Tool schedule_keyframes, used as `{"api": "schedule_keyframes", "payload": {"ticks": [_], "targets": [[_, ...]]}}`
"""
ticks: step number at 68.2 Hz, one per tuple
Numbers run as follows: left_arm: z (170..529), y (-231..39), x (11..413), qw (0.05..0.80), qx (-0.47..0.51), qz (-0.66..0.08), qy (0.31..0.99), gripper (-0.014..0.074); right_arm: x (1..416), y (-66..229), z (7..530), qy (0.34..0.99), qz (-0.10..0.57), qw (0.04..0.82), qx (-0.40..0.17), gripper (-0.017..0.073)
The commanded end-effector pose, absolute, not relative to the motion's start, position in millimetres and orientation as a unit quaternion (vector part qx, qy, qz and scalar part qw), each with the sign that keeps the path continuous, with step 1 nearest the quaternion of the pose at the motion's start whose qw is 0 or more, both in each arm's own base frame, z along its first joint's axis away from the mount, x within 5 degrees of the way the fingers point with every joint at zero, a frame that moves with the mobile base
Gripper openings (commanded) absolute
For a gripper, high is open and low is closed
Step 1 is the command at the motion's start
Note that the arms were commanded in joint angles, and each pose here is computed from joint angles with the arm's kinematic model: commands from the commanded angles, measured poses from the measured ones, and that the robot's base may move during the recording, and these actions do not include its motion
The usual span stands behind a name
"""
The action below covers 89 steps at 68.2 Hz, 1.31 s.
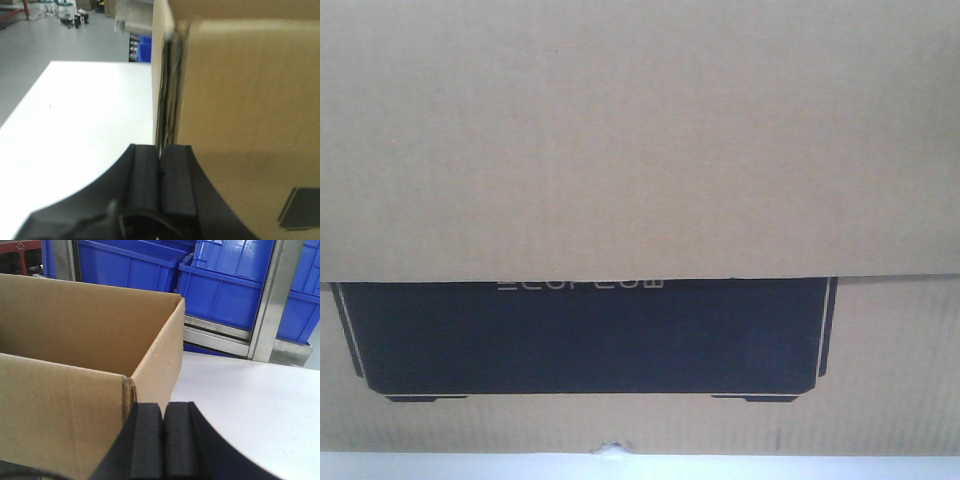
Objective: Grab box from left shelf to table start
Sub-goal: 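Open both grippers and release the box walls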
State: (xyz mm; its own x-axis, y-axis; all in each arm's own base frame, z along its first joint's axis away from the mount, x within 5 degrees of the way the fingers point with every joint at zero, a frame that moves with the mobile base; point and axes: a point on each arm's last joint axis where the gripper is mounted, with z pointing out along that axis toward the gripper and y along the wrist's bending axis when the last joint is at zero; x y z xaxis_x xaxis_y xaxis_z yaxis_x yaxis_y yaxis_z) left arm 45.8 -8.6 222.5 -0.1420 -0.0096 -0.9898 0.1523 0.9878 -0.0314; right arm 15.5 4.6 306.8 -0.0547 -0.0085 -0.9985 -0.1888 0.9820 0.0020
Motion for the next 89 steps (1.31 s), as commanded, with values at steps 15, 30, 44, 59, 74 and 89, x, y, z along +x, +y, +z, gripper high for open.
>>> {"api": "schedule_keyframes", "payload": {"ticks": [15, 30, 44, 59, 74, 89], "targets": [[207.0, -2.4, 54.9, 0.738, -0.001, -0.033, 0.674, -0.0099, 14.3, 3.7, 323.0, 0.685, 0.063, 0.723, -0.066, 0.0058], [205.3, -2.4, 55.2, 0.736, -0.001, -0.033, 0.676, -0.0099, 14.3, 3.7, 323.0, 0.685, 0.063, 0.723, -0.066, 0.0058], [205.2, -2.4, 55.3, 0.736, -0.001, -0.033, 0.676, -0.0099, 14.3, 3.7, 323.0, 0.685, 0.063, 0.723, -0.066, 0.0058], [205.2, -2.4, 55.3, 0.736, -0.001, -0.033, 0.676, -0.0099, 14.3, 3.7, 323.0, 0.685, 0.063, 0.723, -0.066, 0.0058], [205.2, -2.4, 55.3, 0.736, -0.001, -0.033, 0.676, -0.0099, 14.3, 3.7, 323.0, 0.685, 0.063, 0.723, -0.066, 0.0058], [205.2, -2.4, 55.3, 0.736, -0.001, -0.033, 0.676, -0.0099, 22.3, 3.2, 311.8, 0.684, 0.035, 0.726, -0.064, 0.0058]]}}
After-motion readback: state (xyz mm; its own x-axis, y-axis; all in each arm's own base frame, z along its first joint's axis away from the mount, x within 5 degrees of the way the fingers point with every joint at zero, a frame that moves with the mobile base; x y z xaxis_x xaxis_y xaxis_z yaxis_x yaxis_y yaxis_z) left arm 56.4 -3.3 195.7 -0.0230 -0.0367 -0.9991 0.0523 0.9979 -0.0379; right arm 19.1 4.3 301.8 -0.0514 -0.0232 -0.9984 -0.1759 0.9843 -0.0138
